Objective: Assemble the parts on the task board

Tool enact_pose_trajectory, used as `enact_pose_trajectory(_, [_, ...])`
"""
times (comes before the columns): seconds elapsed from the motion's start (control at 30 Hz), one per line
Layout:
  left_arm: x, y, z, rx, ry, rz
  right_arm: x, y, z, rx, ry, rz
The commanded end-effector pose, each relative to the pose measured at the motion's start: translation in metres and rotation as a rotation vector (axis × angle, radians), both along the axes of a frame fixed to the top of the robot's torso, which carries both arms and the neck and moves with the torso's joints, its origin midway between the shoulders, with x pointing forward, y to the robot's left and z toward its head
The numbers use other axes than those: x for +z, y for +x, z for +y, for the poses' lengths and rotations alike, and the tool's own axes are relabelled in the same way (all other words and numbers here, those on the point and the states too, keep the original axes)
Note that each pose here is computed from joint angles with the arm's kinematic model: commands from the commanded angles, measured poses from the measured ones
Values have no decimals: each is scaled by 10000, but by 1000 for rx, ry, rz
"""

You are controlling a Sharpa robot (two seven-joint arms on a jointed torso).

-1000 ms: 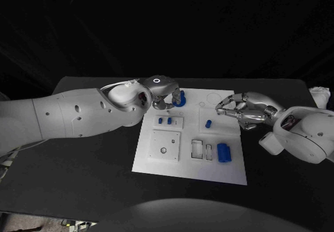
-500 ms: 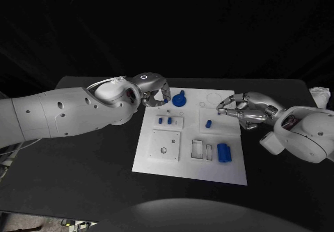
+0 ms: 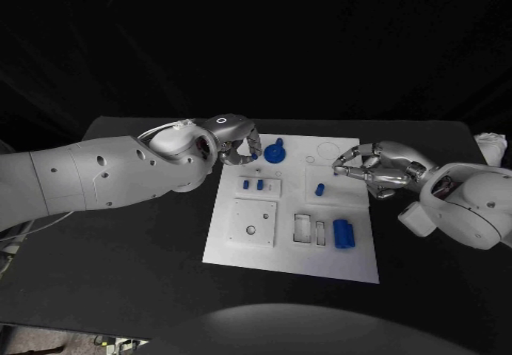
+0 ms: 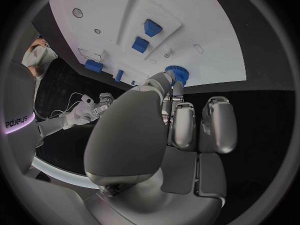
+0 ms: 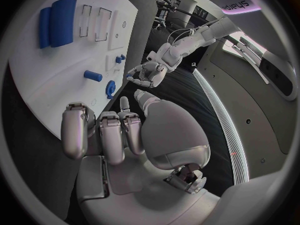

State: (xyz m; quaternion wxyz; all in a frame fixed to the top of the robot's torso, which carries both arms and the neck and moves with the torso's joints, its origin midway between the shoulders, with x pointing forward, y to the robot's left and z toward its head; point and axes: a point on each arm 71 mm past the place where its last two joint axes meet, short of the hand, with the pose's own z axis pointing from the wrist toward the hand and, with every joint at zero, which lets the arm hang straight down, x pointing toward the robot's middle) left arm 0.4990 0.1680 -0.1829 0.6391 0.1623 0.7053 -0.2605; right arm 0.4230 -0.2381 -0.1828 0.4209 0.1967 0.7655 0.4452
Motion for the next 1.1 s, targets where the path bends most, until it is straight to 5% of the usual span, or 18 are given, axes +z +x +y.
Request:
enact_pose_trajectory(0.03, [-31, 7, -20, -3, 5, 24, -11, -13, 8, 16, -2, 9])
enact_pose_trajectory(0.57, [-167, -11, -81, -11, 48, 89, -40, -22, 10, 16, -2, 15])
enact_pose_trajectory(1.1, [-203, -21, -119, -18, 58, 106, -47, -26, 17, 18, -1, 17])
